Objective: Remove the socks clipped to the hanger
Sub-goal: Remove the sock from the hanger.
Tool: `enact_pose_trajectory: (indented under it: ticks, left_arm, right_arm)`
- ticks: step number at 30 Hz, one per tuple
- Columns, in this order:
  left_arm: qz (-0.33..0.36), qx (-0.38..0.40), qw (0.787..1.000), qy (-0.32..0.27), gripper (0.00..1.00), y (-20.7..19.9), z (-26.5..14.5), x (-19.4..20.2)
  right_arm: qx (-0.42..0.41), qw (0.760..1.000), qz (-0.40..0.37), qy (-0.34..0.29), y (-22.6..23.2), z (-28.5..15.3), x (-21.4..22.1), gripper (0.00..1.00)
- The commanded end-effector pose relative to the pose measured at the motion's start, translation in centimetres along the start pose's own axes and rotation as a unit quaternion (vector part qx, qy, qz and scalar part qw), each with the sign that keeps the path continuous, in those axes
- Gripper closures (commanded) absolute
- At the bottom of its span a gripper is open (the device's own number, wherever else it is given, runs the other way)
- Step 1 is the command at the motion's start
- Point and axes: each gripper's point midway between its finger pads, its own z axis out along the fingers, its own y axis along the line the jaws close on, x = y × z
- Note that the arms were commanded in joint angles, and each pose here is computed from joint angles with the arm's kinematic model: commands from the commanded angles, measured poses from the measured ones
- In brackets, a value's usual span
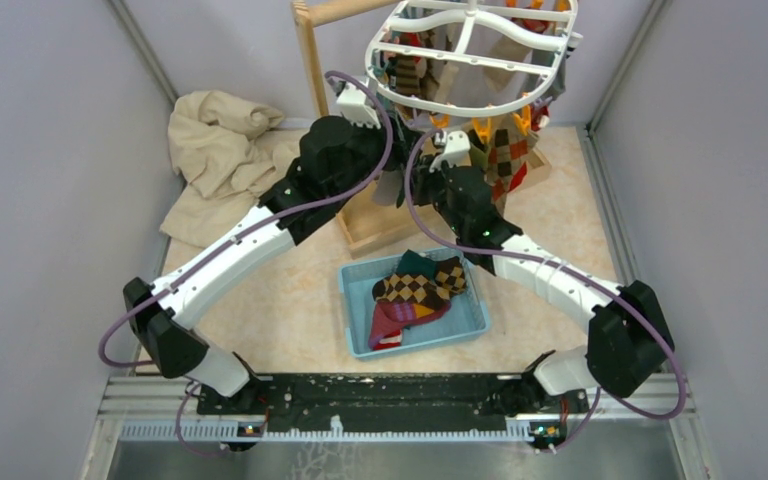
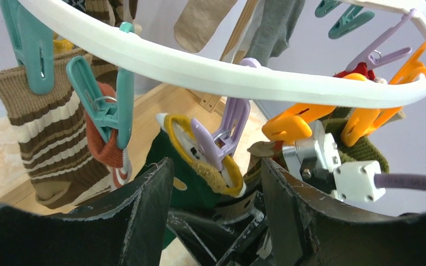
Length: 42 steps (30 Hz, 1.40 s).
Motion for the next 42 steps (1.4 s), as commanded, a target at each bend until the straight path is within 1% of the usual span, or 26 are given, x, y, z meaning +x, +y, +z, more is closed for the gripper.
enact_pose_trajectory:
  ticks: [1, 11, 19, 32, 39, 42]
  left_arm:
    - [-0.028, 0.010, 0.999, -0.044, 0.34, -1.4, 0.4, -3.0]
    - [-0.032, -0.013, 0.998, -0.057, 0.34, -1.2, 2.3, -3.4]
    - [-0.032, -0.026, 0.997, -0.067, 0.36, -1.0, 2.7, -3.9]
    - [-0.024, -0.027, 0.997, -0.067, 0.52, -1.0, 3.0, -4.3]
    - [-0.022, -0.027, 0.998, -0.061, 0.67, -1.1, 3.2, -3.9]
    - [-0.021, -0.026, 0.998, -0.061, 0.70, -1.0, 3.2, -4.0]
  right_arm:
    - [-0.025, 0.999, -0.004, -0.043, 1.5, -0.8, -2.9, 1.00]
    - [-0.027, 0.999, -0.014, -0.040, 2.1, -1.0, -2.4, 1.00]
    - [-0.027, 0.999, -0.019, -0.040, 2.2, -1.3, -2.4, 1.00]
    - [-0.027, 0.999, -0.021, -0.038, 2.1, -1.4, -2.0, 1.00]
    - [-0.026, 0.999, -0.021, -0.037, 2.0, -1.5, -1.8, 1.00]
    - [-0.026, 0.999, -0.020, -0.039, 2.0, -1.7, -2.0, 1.00]
